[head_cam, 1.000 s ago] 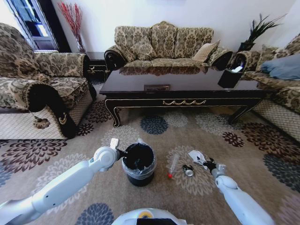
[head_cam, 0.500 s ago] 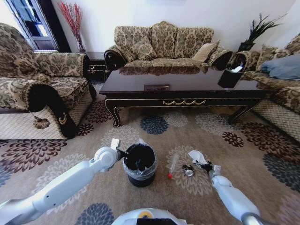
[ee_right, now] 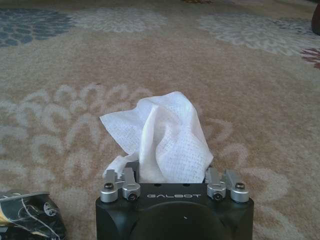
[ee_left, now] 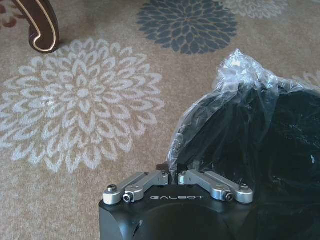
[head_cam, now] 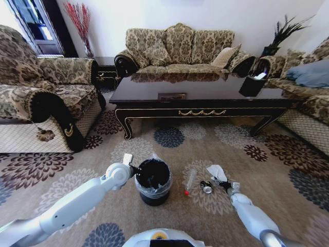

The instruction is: Move to the front of the table and pick up the trash from the floor, then place it into the trash bin.

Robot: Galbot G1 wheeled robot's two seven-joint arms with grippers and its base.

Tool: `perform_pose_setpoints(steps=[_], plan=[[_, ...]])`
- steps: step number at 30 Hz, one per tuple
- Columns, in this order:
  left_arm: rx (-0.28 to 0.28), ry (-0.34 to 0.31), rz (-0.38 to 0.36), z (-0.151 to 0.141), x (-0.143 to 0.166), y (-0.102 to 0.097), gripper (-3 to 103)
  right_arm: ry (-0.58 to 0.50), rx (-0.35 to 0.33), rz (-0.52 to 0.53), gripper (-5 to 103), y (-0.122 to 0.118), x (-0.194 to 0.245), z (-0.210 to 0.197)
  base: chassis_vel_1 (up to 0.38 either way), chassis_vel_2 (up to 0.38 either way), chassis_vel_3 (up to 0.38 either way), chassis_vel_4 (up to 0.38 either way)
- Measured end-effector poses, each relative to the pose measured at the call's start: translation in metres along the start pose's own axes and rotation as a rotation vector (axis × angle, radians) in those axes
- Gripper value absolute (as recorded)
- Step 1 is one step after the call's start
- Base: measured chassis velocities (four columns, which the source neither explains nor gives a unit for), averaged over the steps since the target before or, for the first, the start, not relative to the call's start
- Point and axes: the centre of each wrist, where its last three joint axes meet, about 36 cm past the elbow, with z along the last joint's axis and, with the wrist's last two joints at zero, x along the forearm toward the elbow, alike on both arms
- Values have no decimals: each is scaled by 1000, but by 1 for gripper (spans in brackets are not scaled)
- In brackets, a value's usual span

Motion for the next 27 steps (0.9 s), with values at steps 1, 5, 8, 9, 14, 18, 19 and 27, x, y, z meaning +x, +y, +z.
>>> perform_pose_setpoints(steps=[1,5,8,9,14,18,19,27], plan=[[-1,0,-1,0,0,0,3,-1,0,-1,55,0,0,0,0,0,0,0],[-1,-1,-3,-1,1,1,3,-6,6,-2,44,-1,3,0,0,0,0,0],[-1,-1,1,-1,1,1,3,-13,10,-2,27,-3,6,-1,0,0,0,0],[-1,-1,3,0,1,0,3,-15,11,-2,27,-3,7,-1,0,0,0,0],[-3,0,10,2,3,-2,3,-22,15,1,6,-4,10,-3,0,0,0,0],[-5,-1,8,3,5,-2,3,-28,16,3,1,-4,13,-4,0,0,0,0],[-5,-1,7,3,5,-2,3,-31,17,2,1,-4,14,-4,0,0,0,0],[-17,-5,17,1,6,-7,3,-74,17,-17,0,-2,27,-17,0,0,0,0]])
